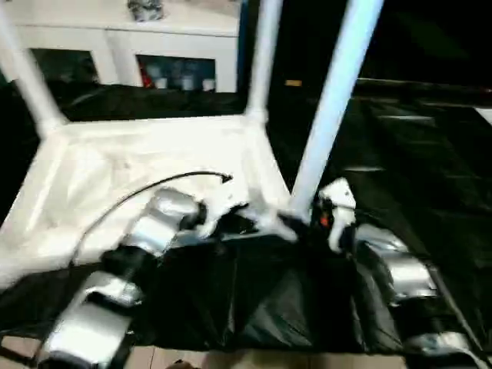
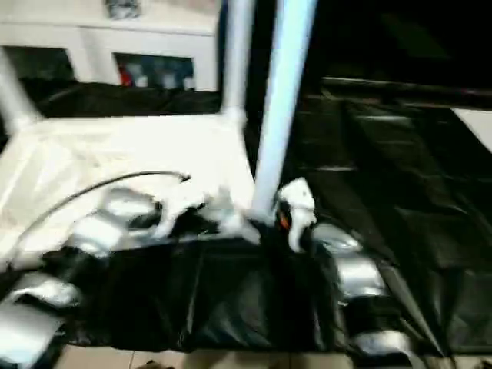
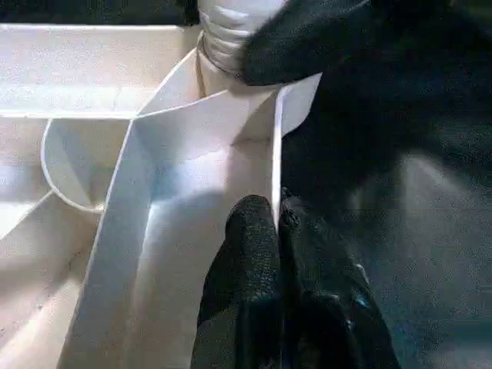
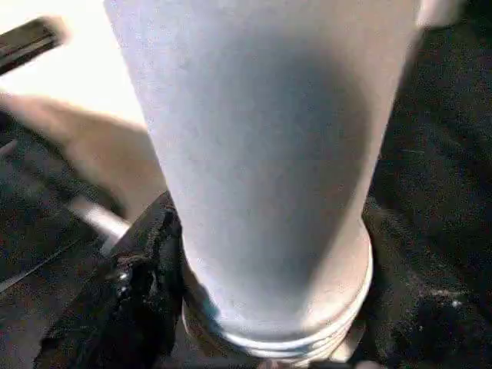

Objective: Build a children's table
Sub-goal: Rotate leg to tighten

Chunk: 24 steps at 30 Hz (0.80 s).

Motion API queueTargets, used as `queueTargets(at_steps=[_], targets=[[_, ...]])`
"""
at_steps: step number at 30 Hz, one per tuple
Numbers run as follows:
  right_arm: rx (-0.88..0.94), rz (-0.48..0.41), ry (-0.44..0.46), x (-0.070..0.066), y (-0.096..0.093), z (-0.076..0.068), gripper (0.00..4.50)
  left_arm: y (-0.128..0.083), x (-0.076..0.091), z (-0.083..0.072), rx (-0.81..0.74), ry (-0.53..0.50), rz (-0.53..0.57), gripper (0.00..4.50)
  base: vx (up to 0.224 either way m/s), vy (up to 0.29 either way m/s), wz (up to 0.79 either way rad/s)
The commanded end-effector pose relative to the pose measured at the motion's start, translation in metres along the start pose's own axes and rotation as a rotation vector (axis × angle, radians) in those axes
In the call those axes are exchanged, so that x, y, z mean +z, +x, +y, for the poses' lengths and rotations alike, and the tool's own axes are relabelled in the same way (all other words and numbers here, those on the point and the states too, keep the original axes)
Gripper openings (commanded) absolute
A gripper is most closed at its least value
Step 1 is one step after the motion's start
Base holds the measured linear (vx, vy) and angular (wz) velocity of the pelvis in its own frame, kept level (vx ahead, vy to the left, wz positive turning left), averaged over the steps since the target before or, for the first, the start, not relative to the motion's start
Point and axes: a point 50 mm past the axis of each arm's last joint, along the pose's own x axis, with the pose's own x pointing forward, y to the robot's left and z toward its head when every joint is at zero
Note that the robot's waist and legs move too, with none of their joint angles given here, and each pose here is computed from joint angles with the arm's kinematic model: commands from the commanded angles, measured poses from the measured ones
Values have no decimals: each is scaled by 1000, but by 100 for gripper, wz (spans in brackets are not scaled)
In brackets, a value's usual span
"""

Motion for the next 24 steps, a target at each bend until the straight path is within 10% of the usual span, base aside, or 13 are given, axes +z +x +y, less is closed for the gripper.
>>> queueTargets(at_steps=[1,7,14,24], targets=[[34,26,37,-7,22,25,276,28,17,-16,-41,1,-43,0,0,0,0],[-83,-29,19,3,46,47,276,48,25,-28,-7,0,-57,0,0,0,0],[-11,-71,20,8,44,49,375,39,21,-23,-5,16,-60,0,0,0,0],[307,-6,-181,5,-8,20,375,6,13,-21,-168,139,-112,0,0,0,0]])
